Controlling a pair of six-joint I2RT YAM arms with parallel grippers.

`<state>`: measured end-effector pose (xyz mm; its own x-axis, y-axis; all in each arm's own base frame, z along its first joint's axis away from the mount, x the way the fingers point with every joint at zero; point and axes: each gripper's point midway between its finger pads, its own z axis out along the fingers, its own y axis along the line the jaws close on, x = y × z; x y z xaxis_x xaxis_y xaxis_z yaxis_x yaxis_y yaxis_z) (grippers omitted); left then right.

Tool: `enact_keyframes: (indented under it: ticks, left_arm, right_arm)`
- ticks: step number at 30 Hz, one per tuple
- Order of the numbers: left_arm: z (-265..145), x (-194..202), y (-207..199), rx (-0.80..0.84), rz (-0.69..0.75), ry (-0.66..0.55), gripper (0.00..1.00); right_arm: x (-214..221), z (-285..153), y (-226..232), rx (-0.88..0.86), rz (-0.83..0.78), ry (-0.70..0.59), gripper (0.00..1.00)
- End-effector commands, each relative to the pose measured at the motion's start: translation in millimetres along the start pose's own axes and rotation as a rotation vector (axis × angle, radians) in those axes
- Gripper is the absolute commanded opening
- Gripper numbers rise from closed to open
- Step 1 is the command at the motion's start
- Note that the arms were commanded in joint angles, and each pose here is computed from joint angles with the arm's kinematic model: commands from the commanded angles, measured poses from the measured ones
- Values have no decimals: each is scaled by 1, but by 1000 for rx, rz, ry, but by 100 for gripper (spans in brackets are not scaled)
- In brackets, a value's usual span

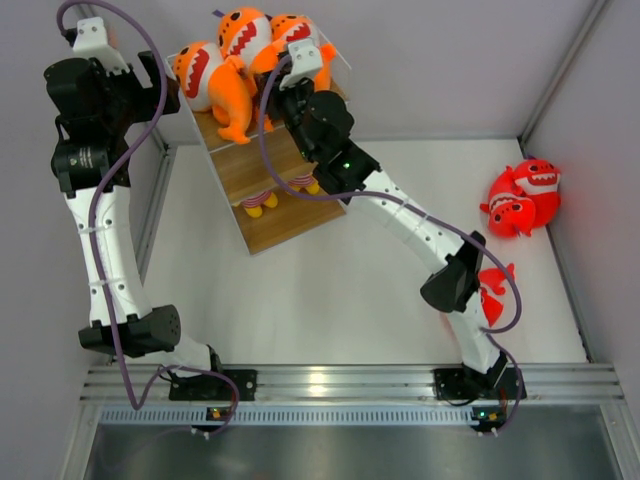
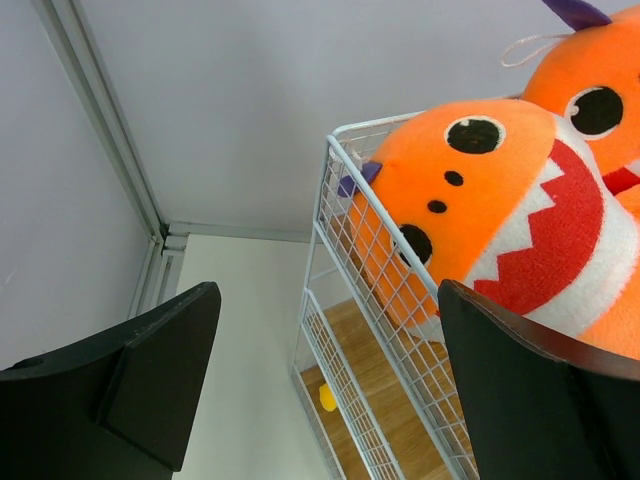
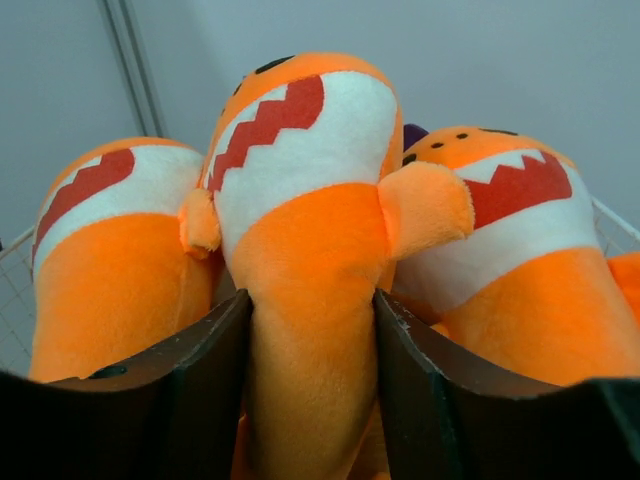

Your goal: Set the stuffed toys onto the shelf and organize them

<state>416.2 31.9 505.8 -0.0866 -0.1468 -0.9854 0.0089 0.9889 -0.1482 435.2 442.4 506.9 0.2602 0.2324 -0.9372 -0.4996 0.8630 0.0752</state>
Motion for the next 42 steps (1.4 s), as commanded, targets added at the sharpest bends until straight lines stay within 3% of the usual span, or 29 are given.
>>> enact_keyframes:
  ticks: [1,6,13,18,20,23,24,25,27,33,42]
  left_arm:
    - [0,-7,-4,14,-2,-30,96]
    - [-1,-7,-3,14,2,-29,96]
    - [-2,-6,-4,16,5,-27,96]
    - [-4,-7,-4,12,9,-30,96]
    - [-4,-6,-4,14,9,-29,96]
    - [-4,-6,-4,15,9,-28,96]
    - [-5,-7,-3,11,10,-31,96]
    - [-5,-7,-3,11,10,-31,96]
    - [-5,-5,-4,12,11,-27,96]
    - [-2,0,-1,5,12,-15,96]
    - [2,5,-1,12,3,-2,96]
  right_arm:
    - [-17,-8,11,-32,-29,-7,53]
    - [-52,-20,-2,-9,-47,-58,74]
    - [-101,-40,-6,-52,-36,-133,88]
    - [-132,-48,-10,-88,12,-193,92]
    - [-138,-45,-15,-89,24,-213,88]
    - [-148,-36,-23,-95,87,-267,51]
    - [-149,-33,-23,-105,111,-280,32]
    - [-146,-23,-26,-114,141,-297,27]
    - [-155,-18,-18,-182,185,-341,23]
    - [-124,4,-1,-263,162,-390,24]
    - [-40,28,-3,-227,88,-200,17]
